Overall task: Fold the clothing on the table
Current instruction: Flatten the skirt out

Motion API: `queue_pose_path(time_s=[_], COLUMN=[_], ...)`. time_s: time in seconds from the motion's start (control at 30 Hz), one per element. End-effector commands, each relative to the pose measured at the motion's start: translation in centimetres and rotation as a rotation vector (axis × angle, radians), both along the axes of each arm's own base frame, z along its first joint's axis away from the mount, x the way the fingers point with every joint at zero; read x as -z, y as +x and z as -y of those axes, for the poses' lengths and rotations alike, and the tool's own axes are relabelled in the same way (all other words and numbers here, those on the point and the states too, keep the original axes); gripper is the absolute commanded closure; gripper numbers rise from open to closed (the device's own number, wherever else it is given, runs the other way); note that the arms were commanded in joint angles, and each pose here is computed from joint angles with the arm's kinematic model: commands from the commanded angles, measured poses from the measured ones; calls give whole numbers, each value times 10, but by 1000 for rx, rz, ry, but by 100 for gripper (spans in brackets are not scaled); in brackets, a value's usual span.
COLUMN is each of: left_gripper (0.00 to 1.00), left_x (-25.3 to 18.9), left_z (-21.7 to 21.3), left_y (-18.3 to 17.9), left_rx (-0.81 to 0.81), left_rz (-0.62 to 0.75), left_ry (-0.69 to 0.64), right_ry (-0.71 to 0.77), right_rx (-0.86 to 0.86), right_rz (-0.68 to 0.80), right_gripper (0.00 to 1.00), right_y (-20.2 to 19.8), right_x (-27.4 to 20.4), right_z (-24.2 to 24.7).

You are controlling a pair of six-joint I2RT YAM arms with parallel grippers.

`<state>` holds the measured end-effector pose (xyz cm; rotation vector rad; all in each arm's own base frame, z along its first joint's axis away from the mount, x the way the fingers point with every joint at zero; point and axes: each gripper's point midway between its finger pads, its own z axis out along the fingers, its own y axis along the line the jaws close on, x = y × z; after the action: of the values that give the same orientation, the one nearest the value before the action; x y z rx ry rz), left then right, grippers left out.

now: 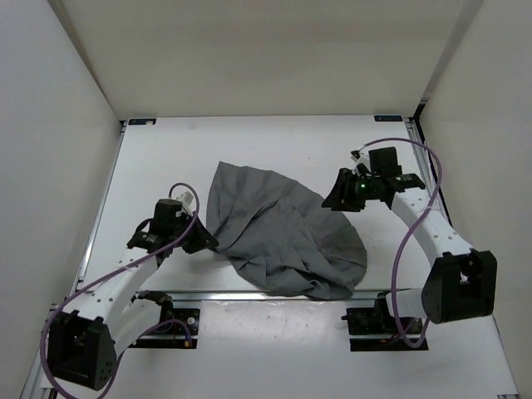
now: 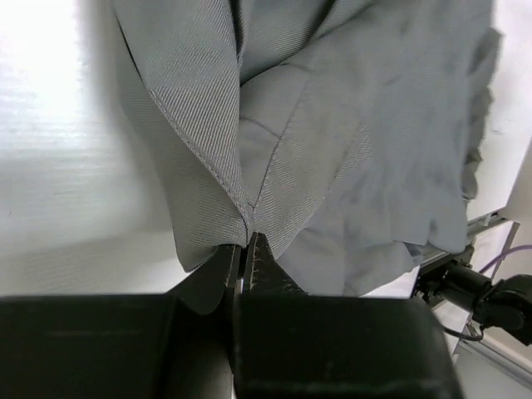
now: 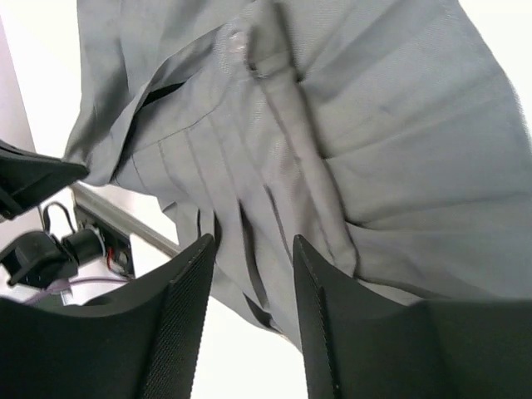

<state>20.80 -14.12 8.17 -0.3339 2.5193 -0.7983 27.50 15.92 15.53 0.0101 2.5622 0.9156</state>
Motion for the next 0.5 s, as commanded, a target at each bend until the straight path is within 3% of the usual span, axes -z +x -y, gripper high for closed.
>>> queue_pose_path(time_s=[0.0,0.2,0.33,0.47], left_gripper=[100,100,100,100], left_x=[-12,10,12,14], left_z=[3,1,-5,-8], left_y=[-6,-30,-34,-34], left_rx=[33,57,44,43], left_rz=[42,-22,-17,-28], left_ry=[-16,-9,-13,-1], right_ry=[20,44,-65,-144], right_rx=[-87,-202,-292,-307], right_rz=[34,-11,-2,-111], right_gripper=[51,50,51,52], right_y=[13,41,62,78], right_x=[-16,-15,7,35], right_z=[-19,-59,-84,-91])
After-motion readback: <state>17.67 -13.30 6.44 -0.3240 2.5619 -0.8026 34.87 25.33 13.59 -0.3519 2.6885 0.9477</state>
